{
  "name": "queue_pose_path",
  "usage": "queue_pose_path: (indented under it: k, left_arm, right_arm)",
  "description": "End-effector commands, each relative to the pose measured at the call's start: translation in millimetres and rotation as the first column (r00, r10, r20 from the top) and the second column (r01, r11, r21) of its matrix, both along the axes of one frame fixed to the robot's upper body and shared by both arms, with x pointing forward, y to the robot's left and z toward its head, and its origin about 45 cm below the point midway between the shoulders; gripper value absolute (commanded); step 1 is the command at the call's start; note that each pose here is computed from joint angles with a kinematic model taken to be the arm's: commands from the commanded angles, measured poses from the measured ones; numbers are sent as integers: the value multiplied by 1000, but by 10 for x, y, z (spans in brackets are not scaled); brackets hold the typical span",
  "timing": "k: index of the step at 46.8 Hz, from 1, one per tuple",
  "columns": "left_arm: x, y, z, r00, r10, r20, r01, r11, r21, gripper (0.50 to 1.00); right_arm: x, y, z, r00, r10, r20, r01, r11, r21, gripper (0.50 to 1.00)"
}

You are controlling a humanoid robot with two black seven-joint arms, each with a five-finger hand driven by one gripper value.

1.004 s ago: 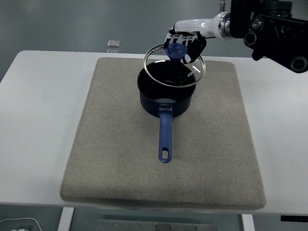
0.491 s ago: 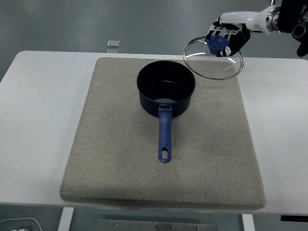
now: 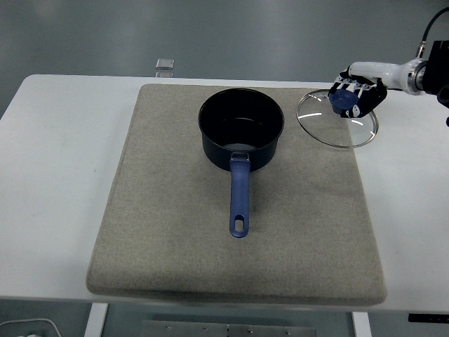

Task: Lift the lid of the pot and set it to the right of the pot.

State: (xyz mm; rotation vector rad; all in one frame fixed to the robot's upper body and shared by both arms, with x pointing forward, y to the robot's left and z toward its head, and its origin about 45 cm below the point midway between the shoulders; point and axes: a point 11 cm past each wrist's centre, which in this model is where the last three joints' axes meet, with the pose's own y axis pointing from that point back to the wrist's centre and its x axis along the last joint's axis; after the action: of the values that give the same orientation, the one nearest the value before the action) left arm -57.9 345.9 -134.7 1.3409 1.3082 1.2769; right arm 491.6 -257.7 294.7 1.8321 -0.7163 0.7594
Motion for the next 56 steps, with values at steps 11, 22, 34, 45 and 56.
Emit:
queue_pose_path:
  k: [11, 22, 34, 45, 56]
  left_arm:
    - [0, 0, 0, 1000, 0, 0, 0, 1000, 0, 1000]
    - [0, 0, 0, 1000, 0, 0, 0, 1000, 0, 1000]
    - [0, 0, 0, 1000, 0, 0, 0, 1000, 0, 1000]
    - [0, 0, 0, 1000, 0, 0, 0, 1000, 0, 1000]
    - [0, 0, 0, 1000, 0, 0, 0, 1000, 0, 1000]
  right_arm:
    - [-50, 30, -198, 1000, -7, -17, 7, 1000, 14, 500]
    - [-79, 83, -270, 999, 0, -34, 1, 1000, 26, 500]
    - [-85, 88, -279, 999, -1, -38, 3, 999, 36, 615]
    - [-86, 115, -229, 999, 8, -43, -6, 999, 45, 829]
    - [-73, 216, -77, 997, 31, -71, -23, 993, 115, 862]
